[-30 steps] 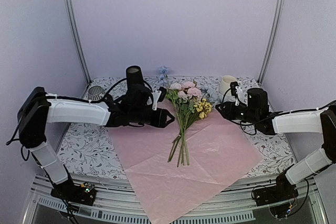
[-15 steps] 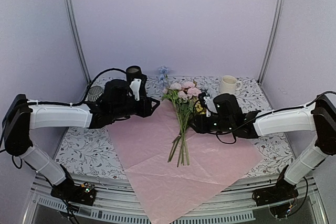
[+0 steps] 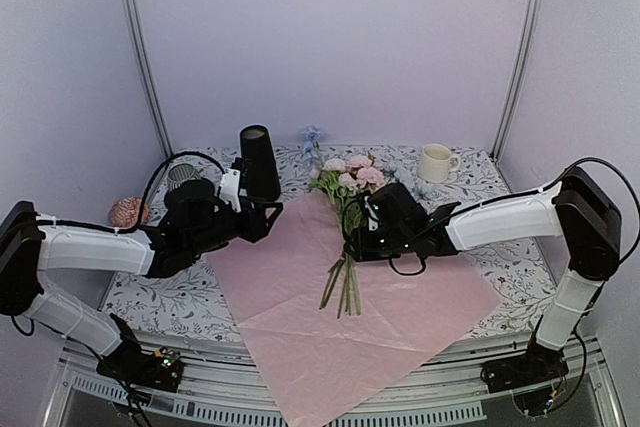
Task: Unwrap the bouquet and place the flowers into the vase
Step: Pick up the fake flower from the flattened wrapping paper.
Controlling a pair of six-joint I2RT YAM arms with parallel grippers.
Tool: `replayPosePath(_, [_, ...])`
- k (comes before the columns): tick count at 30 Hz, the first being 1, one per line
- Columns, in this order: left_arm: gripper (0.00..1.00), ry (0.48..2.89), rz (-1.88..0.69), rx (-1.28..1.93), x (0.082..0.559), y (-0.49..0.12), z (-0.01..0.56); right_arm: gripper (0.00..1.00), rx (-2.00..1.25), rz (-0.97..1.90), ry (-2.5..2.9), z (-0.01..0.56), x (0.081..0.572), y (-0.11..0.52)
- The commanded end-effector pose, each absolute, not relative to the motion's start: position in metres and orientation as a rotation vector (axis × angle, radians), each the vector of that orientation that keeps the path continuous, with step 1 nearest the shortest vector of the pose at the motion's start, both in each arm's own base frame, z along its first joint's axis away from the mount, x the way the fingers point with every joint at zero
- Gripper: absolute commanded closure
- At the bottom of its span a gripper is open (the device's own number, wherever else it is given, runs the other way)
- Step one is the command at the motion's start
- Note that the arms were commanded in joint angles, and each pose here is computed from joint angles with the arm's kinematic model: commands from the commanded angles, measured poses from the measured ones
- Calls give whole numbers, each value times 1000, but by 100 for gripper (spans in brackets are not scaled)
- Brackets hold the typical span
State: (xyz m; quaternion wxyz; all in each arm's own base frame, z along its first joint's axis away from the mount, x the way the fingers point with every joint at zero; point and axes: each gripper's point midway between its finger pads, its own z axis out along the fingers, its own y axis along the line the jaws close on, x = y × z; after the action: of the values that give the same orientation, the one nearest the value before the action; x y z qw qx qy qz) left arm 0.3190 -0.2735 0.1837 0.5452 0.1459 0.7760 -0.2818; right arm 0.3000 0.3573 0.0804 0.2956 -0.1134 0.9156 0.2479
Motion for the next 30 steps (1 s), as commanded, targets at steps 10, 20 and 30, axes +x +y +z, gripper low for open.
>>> replayPosePath(10, [50,1769,-638,309,328,-267,202,69,-299,662,2536,52,281,372])
replayPosePath(20, [50,1767,-623,311,330,-266,202,72,-310,674,2594,34,261,381])
replayPosePath(30, [50,1768,-633,320,329,-269,202,96,-259,687,2559,51,260,377])
